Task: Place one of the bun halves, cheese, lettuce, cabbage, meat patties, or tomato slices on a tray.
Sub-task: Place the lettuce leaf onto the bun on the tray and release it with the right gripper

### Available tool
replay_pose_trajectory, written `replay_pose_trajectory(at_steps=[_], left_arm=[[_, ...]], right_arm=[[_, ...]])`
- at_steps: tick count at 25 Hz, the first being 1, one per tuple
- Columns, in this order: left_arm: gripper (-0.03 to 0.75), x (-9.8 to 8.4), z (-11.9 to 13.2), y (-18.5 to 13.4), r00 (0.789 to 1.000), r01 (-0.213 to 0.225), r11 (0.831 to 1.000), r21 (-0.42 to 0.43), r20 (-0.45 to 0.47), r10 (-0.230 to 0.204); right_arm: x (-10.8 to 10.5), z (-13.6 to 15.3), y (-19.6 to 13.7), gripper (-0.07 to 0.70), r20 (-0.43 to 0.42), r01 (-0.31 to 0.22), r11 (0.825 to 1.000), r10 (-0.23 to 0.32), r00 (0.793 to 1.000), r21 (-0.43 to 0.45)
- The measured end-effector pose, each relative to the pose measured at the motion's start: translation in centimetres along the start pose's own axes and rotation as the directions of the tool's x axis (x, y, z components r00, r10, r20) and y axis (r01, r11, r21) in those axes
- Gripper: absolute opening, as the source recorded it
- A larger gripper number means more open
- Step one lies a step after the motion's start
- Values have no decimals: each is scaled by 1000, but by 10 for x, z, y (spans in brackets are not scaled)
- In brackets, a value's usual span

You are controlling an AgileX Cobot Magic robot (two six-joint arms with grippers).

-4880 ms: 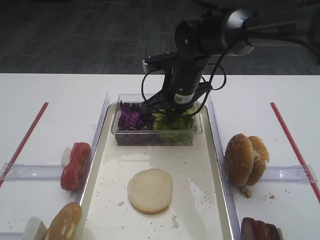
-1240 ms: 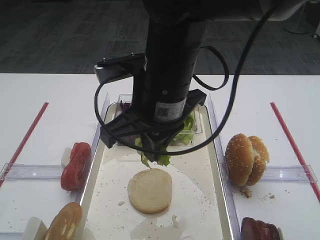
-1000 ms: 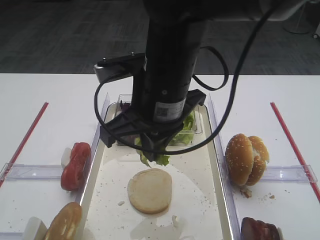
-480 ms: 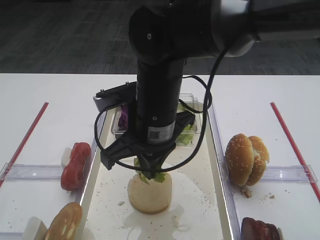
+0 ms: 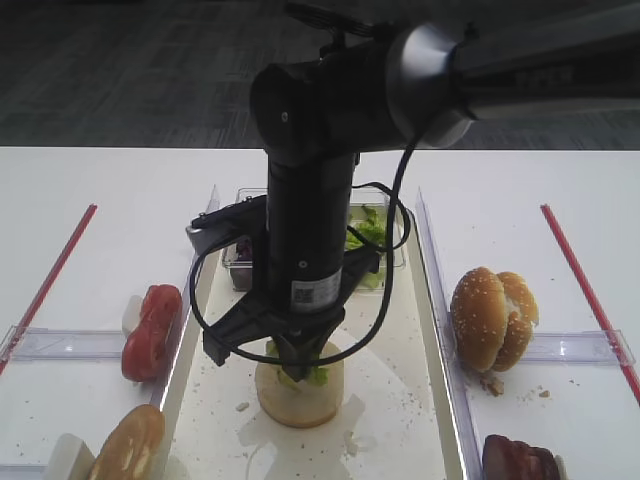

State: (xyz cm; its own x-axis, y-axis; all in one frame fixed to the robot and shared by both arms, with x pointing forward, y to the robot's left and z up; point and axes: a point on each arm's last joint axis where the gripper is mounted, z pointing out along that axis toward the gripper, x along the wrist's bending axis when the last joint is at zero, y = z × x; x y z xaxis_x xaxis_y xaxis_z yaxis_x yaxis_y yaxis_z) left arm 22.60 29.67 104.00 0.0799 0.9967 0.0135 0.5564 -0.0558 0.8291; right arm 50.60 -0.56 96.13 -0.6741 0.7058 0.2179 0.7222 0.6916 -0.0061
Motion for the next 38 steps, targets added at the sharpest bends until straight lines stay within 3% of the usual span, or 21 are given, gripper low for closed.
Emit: replay_pose_trajectory(at_steps=[31,38], left_arm=[[509,0,0,0,1000,0,1000,0,0,0],[509,0,0,0,1000,0,1000,0,0,0]], right_arm=[[-3,9,4,65,13,16,1000,-16,1000,-9],[-5,15,6,132,19,17,1000,-16,1000,-6]])
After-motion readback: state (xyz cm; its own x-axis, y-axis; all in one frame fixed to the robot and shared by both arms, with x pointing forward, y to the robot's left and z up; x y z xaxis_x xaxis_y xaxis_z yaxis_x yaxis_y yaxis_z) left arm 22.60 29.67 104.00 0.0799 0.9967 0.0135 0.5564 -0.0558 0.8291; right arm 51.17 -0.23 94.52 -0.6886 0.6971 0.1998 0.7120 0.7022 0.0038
